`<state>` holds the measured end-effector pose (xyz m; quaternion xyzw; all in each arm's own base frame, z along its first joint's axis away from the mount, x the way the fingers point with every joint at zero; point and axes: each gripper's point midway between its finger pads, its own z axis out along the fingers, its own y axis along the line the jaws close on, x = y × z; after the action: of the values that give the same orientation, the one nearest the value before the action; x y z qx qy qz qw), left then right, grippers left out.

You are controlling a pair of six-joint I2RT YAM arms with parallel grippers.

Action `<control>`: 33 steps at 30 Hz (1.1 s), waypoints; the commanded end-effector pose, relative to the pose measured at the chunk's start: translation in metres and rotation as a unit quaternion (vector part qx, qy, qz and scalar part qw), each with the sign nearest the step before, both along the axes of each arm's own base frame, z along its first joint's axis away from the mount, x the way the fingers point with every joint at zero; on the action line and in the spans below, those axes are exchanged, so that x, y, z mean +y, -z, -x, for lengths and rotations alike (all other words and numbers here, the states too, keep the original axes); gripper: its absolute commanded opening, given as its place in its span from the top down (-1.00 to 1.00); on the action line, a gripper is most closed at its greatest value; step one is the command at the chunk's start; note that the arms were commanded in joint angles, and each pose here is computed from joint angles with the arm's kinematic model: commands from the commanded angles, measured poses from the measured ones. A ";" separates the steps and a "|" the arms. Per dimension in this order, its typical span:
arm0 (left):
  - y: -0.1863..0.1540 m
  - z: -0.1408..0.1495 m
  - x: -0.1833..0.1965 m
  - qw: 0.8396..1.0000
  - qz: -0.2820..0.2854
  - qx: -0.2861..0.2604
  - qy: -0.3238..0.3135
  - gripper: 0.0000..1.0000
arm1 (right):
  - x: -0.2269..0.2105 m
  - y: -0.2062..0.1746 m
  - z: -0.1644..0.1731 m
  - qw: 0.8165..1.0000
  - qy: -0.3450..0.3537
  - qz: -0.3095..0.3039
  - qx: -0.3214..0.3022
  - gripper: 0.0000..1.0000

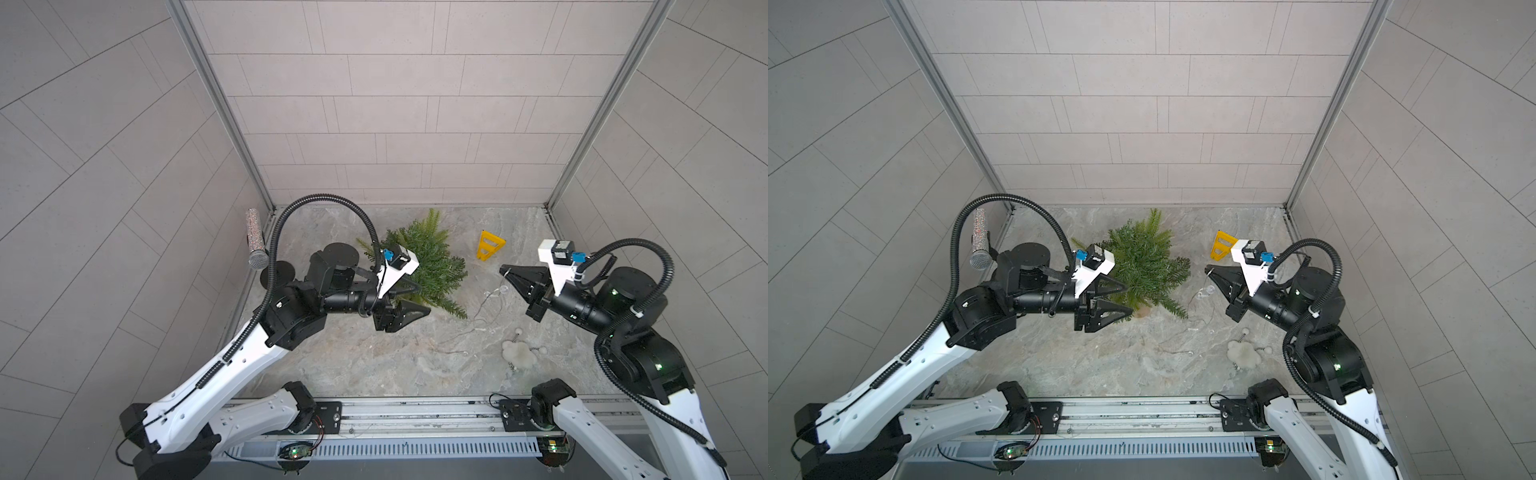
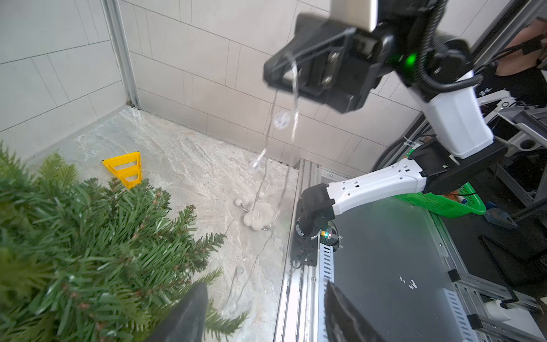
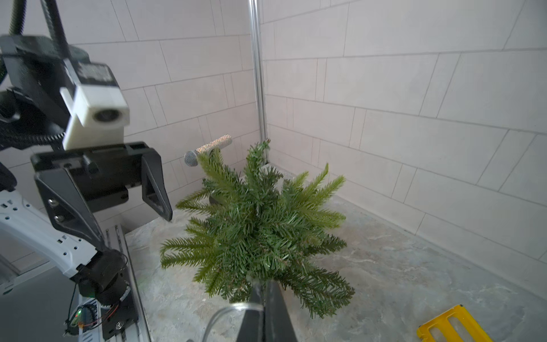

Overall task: Remove string lights from the small christmas tree
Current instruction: Remove the light string from the Christmas tree.

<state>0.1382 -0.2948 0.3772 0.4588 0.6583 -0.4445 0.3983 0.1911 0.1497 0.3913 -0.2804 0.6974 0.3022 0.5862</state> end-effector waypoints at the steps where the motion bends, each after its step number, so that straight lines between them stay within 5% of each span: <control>1: -0.028 0.007 -0.016 0.998 0.038 -0.032 0.030 -0.33 | 0.012 -0.010 0.010 0.998 -0.051 -0.018 -0.033 1.00; 21: -0.008 -0.010 -0.104 0.997 0.002 -0.030 0.067 -0.27 | 0.022 -0.023 0.009 0.995 -0.080 -0.035 -0.050 1.00; 29: 0.006 -0.013 -0.116 0.997 -0.010 -0.021 0.070 0.05 | 0.023 -0.018 0.002 0.996 -0.072 -0.037 -0.041 1.00; 33: 0.005 -0.023 -0.114 0.999 -0.014 -0.029 0.039 0.70 | 0.021 -0.012 -0.001 0.997 -0.059 -0.031 -0.035 1.00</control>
<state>0.1551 -0.4085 0.3518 0.5124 0.6437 -0.4412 0.3584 0.1907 0.1713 0.4014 -0.3179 0.6511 0.3521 0.5924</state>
